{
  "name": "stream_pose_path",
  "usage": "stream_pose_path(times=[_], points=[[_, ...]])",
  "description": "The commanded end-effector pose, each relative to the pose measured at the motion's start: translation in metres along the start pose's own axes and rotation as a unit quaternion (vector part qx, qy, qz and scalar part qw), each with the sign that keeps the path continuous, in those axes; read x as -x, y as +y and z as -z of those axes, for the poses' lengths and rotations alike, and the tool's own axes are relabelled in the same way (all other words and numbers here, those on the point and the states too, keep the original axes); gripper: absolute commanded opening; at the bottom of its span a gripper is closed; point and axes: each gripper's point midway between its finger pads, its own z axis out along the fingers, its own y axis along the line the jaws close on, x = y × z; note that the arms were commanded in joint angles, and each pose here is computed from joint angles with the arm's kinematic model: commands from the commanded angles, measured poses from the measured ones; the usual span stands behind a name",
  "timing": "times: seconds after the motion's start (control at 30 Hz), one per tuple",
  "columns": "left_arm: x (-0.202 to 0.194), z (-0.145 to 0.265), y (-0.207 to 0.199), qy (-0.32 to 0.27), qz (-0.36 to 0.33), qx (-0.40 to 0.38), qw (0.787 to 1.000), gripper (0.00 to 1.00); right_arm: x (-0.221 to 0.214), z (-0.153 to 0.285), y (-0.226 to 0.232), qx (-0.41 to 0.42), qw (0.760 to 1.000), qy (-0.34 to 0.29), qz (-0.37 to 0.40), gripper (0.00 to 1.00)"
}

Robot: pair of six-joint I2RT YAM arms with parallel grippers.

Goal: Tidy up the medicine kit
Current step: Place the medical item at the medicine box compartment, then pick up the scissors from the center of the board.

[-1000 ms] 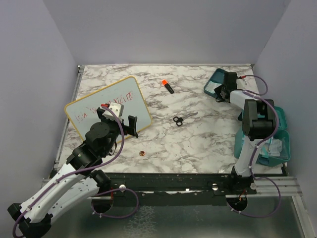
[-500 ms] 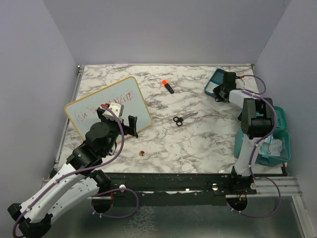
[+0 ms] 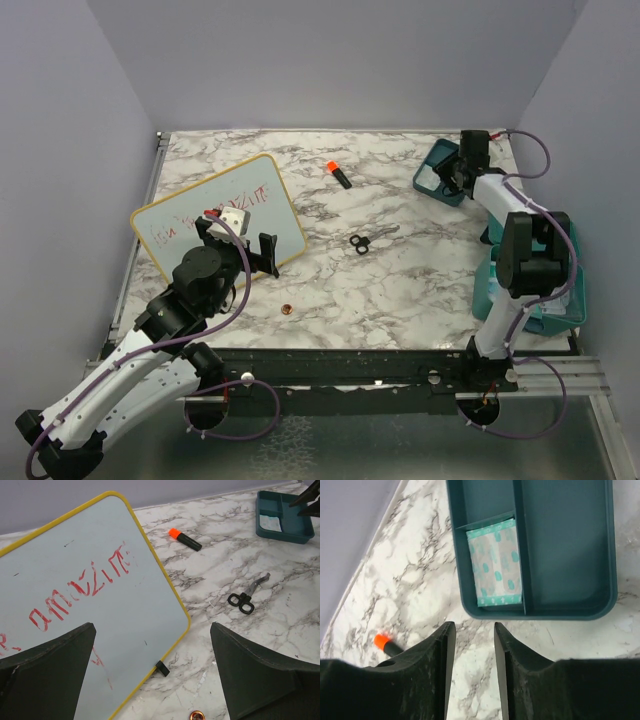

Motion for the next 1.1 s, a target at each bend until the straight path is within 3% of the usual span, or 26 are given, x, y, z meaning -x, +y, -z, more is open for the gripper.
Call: stream_pose_path(times=[0.0,0.23,0.37,0.6,1.07], points=[[-0.001,-0.002,0.002,-0.004,-0.003,0.005,1.000,0.99,-0.018,0.031,-0.006,0.010,0.998,0.044,0.035,0.44],[-0.001,-0.001,0.007,-0.006,-0.003,0.019,1.000,0.99,-0.068,0.074,-0.003,0.042,0.991,0.111,0.062,0.46],[-0.002,-0.001,0.010,-0.003,-0.005,0.026,1.000,0.99,-0.104,0.089,-0.017,0.018,0.986,0.156,0.049,0.46],[-0.005,-0.004,0.011,0.003,-0.012,0.032,0.999,0.99,-0.150,0.111,-0.025,-0.063,0.981,0.181,0.037,0.43],[-0.007,-0.004,0.011,0.004,-0.015,0.031,0.999,0.99,-0.177,0.090,-0.020,-0.152,0.967,0.204,0.005,0.38]])
